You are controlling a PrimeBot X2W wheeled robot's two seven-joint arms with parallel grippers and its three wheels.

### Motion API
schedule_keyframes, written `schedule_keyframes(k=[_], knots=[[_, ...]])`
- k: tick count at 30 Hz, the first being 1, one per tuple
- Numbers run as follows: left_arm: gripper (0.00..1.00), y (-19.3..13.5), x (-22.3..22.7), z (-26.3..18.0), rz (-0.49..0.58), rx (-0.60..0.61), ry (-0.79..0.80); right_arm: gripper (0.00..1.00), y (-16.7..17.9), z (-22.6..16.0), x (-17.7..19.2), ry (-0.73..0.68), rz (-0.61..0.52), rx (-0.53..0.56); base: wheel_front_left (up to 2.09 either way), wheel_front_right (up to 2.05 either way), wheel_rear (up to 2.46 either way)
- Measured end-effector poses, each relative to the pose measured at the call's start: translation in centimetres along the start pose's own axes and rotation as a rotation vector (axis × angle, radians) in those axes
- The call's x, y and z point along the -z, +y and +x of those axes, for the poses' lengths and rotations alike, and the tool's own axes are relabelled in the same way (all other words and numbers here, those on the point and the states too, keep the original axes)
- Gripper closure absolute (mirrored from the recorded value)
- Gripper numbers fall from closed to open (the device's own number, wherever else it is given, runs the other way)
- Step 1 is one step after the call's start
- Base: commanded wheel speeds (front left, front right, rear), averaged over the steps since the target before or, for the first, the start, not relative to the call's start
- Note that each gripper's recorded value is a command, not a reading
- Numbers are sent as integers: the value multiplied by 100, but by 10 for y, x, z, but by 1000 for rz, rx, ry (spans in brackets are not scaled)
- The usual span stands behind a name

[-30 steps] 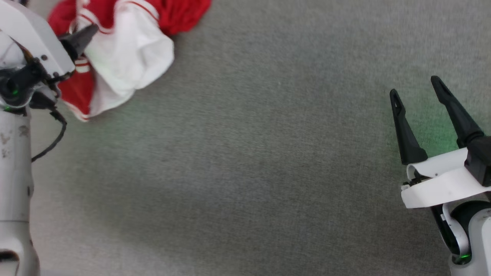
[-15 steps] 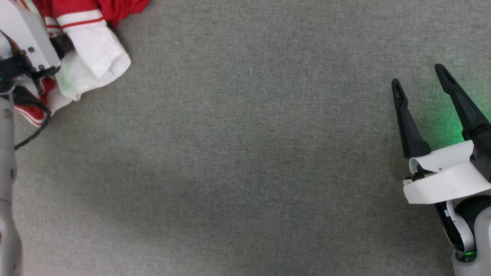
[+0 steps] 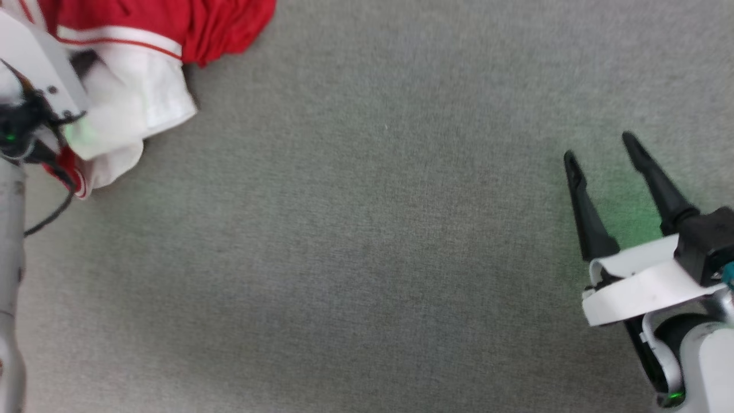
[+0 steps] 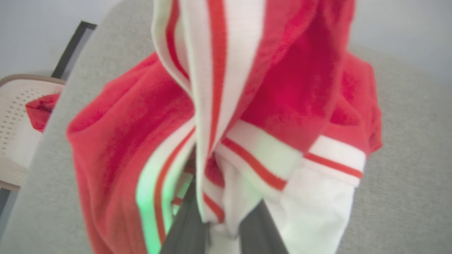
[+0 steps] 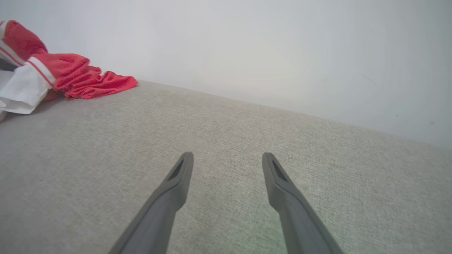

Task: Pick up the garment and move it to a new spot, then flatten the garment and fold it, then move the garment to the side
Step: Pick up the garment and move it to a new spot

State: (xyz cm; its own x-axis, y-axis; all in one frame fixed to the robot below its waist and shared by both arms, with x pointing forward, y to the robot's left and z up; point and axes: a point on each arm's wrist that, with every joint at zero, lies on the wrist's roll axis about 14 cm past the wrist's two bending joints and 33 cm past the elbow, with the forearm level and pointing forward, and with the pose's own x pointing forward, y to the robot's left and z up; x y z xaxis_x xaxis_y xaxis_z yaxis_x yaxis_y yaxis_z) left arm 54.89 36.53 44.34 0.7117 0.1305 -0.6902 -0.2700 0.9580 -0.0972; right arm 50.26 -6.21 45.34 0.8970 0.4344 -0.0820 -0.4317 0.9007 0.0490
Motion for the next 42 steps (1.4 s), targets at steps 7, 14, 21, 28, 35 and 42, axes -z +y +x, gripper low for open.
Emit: schedule_keyframes(k=[7, 14, 21, 28, 35, 42], knots=[[100, -7, -68, -64, 93, 27, -229, 0, 14, -22, -24, -43, 17, 4, 0, 0, 0], [100, -14, -120, -134, 167, 46, -414, 0, 29, -39, -53, -112, 21, -4, 0, 0, 0], [100, -32, -158, -214, 235, 95, -562, 0, 40, -60, -89, -207, 12, -1, 0, 0, 0], [100, -72, -165, -265, 307, 181, -626, 0, 26, -85, -111, -268, -7, 65, 0, 0, 0], [100, -134, -150, -284, 368, 327, -625, 0, -25, -123, -120, -294, -58, 234, 0, 0, 0], [100, -206, -121, -297, 427, 510, -590, 0, -79, -172, -127, -314, -107, 430, 0, 0, 0]])
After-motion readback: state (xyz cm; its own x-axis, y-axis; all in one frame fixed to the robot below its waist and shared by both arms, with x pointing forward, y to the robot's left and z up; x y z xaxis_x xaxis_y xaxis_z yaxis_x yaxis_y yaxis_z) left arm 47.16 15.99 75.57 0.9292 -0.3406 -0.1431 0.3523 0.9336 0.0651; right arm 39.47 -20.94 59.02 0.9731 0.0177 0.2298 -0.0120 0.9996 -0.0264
